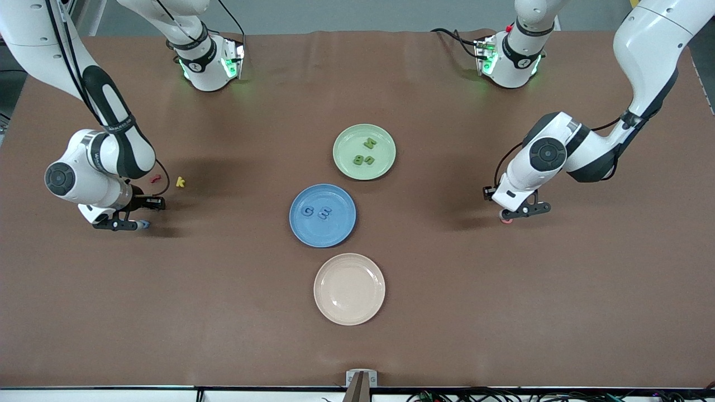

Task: Sort letters by color into matching plates
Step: 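Grasp the blue plus sign with the right gripper while the left gripper returns, then place the blue plus on the blue plate while the left gripper grasps the green d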

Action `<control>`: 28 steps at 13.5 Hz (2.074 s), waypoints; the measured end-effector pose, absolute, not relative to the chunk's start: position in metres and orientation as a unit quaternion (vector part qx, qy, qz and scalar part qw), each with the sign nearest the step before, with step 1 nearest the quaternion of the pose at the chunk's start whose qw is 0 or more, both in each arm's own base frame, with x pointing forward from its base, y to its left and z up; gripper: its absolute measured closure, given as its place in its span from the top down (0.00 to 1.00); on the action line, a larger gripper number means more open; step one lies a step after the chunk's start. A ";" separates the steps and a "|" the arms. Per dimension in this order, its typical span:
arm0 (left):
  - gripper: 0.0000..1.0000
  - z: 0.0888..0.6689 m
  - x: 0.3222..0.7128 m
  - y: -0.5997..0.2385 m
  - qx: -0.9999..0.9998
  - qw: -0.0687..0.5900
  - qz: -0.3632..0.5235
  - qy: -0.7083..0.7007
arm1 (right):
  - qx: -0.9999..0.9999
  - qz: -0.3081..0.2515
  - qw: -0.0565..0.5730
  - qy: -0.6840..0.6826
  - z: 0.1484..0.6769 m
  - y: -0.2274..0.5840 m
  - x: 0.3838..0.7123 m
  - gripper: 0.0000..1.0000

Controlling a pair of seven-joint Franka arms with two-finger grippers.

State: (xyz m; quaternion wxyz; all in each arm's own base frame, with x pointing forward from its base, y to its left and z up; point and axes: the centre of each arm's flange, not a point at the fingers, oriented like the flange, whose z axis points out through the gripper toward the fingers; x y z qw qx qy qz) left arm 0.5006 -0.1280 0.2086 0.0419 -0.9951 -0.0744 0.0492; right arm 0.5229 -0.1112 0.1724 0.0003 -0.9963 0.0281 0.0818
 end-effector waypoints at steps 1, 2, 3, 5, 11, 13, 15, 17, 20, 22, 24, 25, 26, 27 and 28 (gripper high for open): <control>0.61 0.207 0.498 -0.126 -0.995 0.038 0.049 -0.076 | -0.996 0.082 0.000 0.028 0.172 -0.111 0.523 0.33; 0.59 0.204 0.496 -0.124 -0.995 0.037 0.050 -0.077 | -0.996 0.082 0.000 0.028 0.172 -0.111 0.523 0.33; 0.59 0.202 0.494 -0.121 -0.995 0.039 0.049 -0.074 | -0.996 0.082 0.000 0.028 0.172 -0.111 0.523 0.33; 0.56 0.199 0.492 -0.113 -0.996 0.043 0.039 -0.066 | -0.996 0.082 0.000 0.028 0.172 -0.111 0.523 0.33; 0.55 0.193 0.484 -0.107 -0.997 0.027 0.033 -0.067 | -0.995 0.096 0.005 0.020 0.179 -0.102 0.526 0.33; 0.54 0.192 0.484 -0.107 -0.997 0.028 0.029 -0.062 | -0.994 0.104 0.007 0.009 0.198 -0.091 0.533 0.33; 0.53 0.190 0.483 -0.105 -0.997 0.029 0.030 -0.062 | -0.994 0.109 0.006 0.003 0.221 -0.076 0.543 0.33; 0.53 0.187 0.483 -0.102 -0.997 0.029 0.033 -0.065 | -0.993 0.118 0.003 0.005 0.236 -0.057 0.552 0.33; 0.52 0.183 0.483 -0.100 -0.997 0.026 0.037 -0.069 | -0.991 0.133 0.001 0.012 0.249 -0.025 0.561 0.33; 0.52 0.182 0.482 -0.098 -0.996 0.025 0.038 -0.077 | -0.990 0.136 0.009 0.024 0.256 0.002 0.566 0.33; 0.51 0.181 0.482 -0.097 -0.996 0.026 0.039 -0.081 | -0.990 0.135 0.012 0.039 0.261 0.032 0.569 0.33; 0.51 0.181 0.482 -0.097 -0.996 0.025 0.039 -0.082 | -0.990 0.132 0.013 0.048 0.264 0.047 0.570 0.33; 0.51 0.181 0.482 -0.097 -0.995 0.025 0.039 -0.083 | -0.990 0.130 0.011 0.057 0.266 0.064 0.570 0.33; 0.51 0.180 0.482 -0.097 -0.995 0.025 0.040 -0.085 | -0.990 0.127 0.008 0.069 0.269 0.083 0.571 0.33; 0.51 0.180 0.482 -0.097 -0.995 0.025 0.040 -0.089 | -0.989 0.123 0.004 0.081 0.273 0.104 0.570 0.33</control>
